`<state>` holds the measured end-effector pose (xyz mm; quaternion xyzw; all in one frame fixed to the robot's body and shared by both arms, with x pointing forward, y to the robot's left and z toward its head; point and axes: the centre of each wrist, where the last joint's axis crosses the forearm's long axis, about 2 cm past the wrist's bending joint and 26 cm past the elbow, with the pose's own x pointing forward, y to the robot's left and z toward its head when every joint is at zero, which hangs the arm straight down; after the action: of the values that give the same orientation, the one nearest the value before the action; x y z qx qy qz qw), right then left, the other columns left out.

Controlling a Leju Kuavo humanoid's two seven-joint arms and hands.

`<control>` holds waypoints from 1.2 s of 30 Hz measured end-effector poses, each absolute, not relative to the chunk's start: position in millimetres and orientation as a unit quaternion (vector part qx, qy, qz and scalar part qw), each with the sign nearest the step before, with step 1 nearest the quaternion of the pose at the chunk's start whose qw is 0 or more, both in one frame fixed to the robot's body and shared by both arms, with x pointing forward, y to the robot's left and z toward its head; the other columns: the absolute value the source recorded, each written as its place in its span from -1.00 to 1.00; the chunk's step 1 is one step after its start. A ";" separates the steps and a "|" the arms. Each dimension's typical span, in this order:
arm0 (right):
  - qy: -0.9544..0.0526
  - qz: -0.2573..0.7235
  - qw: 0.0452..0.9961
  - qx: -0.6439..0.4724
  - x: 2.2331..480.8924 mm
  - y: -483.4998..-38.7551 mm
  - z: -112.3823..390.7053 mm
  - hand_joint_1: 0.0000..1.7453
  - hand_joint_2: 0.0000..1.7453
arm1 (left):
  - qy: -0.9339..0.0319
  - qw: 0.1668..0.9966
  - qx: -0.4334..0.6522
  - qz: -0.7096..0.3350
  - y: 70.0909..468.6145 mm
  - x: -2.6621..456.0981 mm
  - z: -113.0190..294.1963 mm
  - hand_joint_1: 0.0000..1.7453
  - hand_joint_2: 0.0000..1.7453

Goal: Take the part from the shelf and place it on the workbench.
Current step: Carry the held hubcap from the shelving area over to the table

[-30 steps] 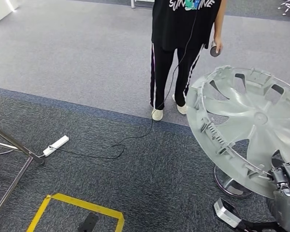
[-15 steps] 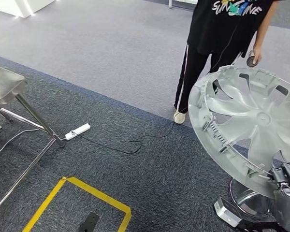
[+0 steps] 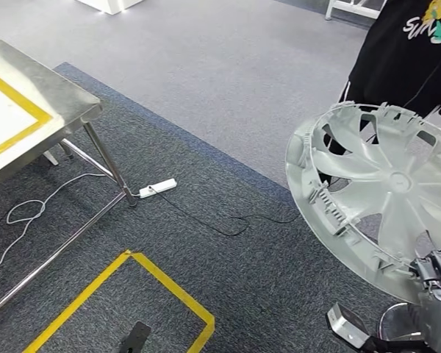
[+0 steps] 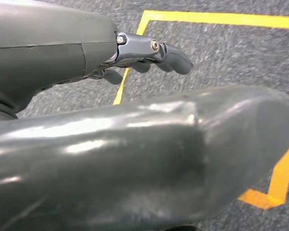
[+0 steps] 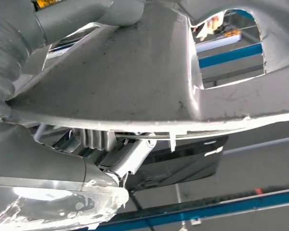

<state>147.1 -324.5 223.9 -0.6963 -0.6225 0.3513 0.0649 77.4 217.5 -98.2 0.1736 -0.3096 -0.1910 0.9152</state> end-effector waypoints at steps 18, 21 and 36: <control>-0.624 0.347 0.048 -0.698 160.0 -325.7 228.2 1.00 1.00 | -0.307 0.917 0.174 -0.183 220.6 76.4 -98.9 -1.00 -1.00; -0.624 0.347 0.049 -0.699 159.7 -326.1 228.0 1.00 1.00 | -0.309 0.917 0.174 -0.183 220.0 78.3 -98.5 -1.00 -1.00; -0.621 0.348 0.051 -0.700 159.6 -327.6 227.0 1.00 1.00 | -0.306 0.918 0.174 -0.183 221.0 75.7 -99.1 -1.00 -1.00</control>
<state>159.6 -327.6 227.0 -0.7004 -0.6209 0.3483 0.0512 75.7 221.0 -99.1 0.1740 -0.3063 -0.1835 0.9177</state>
